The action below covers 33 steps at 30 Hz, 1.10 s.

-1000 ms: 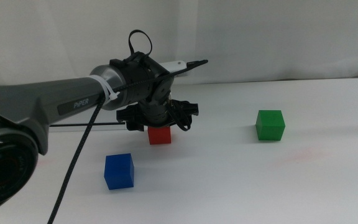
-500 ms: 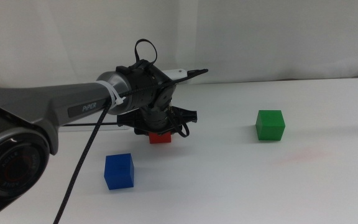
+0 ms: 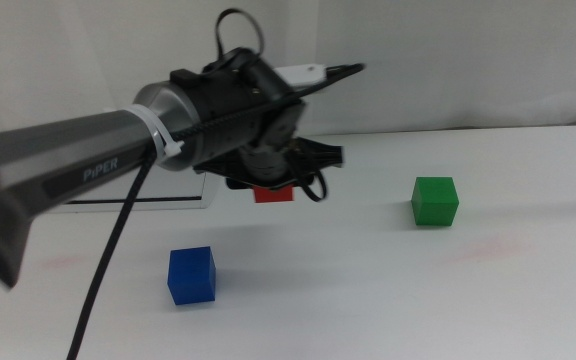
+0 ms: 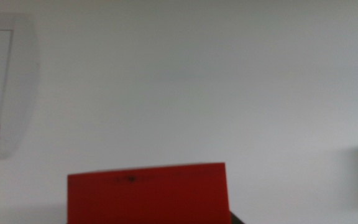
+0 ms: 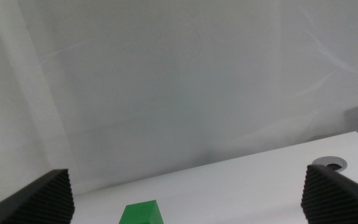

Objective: Stack red cubes first, then green, then blue cubes in a specific spot.

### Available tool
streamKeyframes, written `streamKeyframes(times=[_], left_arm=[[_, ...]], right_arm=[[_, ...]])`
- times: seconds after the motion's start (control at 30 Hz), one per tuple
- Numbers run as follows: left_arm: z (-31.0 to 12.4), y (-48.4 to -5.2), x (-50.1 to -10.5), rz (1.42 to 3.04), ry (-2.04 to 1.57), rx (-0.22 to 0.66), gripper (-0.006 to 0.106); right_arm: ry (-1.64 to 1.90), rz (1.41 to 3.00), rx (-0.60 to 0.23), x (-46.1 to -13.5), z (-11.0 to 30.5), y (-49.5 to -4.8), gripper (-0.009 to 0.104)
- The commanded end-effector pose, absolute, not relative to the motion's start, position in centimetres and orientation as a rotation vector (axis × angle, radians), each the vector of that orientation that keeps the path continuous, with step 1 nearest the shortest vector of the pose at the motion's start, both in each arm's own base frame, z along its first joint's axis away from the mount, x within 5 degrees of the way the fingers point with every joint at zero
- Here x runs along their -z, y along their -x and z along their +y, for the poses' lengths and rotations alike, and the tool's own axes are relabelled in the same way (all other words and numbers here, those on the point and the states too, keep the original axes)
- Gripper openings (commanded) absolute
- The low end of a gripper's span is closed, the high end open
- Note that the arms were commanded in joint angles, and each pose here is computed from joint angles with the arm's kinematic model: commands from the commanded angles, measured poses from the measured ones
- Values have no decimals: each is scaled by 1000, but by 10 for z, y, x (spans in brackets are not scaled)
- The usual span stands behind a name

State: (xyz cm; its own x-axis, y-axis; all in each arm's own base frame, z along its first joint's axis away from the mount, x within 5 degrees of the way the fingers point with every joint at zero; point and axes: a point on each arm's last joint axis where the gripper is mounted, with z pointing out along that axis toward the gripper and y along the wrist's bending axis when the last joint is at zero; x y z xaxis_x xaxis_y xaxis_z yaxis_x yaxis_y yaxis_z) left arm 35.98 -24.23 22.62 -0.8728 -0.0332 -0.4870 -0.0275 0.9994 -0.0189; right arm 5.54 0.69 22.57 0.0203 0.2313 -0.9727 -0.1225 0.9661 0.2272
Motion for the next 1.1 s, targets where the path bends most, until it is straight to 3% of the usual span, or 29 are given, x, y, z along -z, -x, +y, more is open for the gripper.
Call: streamKeyframes(times=[0.0, 0.17, 0.4, 0.63, 1.07], left_arm=[[-254, -341, -238, 2629, 59, 0, -3], [-280, -293, -227, 2675, 29, -58, -3], [-300, -255, -199, 2701, 22, -8, -3], [-297, -264, -188, 2690, 41, 66, -3], [-290, -278, -156, 2748, 88, -3, -3]], right_arm=[[-84, 1523, -265, -224, 7, -55, 103], [-84, 1523, -265, -224, 7, -55, 103], [-84, 1523, -265, -224, 7, -55, 103], [-84, 1523, -265, -224, 7, -55, 103], [-84, 1523, -265, -224, 7, -55, 103]])
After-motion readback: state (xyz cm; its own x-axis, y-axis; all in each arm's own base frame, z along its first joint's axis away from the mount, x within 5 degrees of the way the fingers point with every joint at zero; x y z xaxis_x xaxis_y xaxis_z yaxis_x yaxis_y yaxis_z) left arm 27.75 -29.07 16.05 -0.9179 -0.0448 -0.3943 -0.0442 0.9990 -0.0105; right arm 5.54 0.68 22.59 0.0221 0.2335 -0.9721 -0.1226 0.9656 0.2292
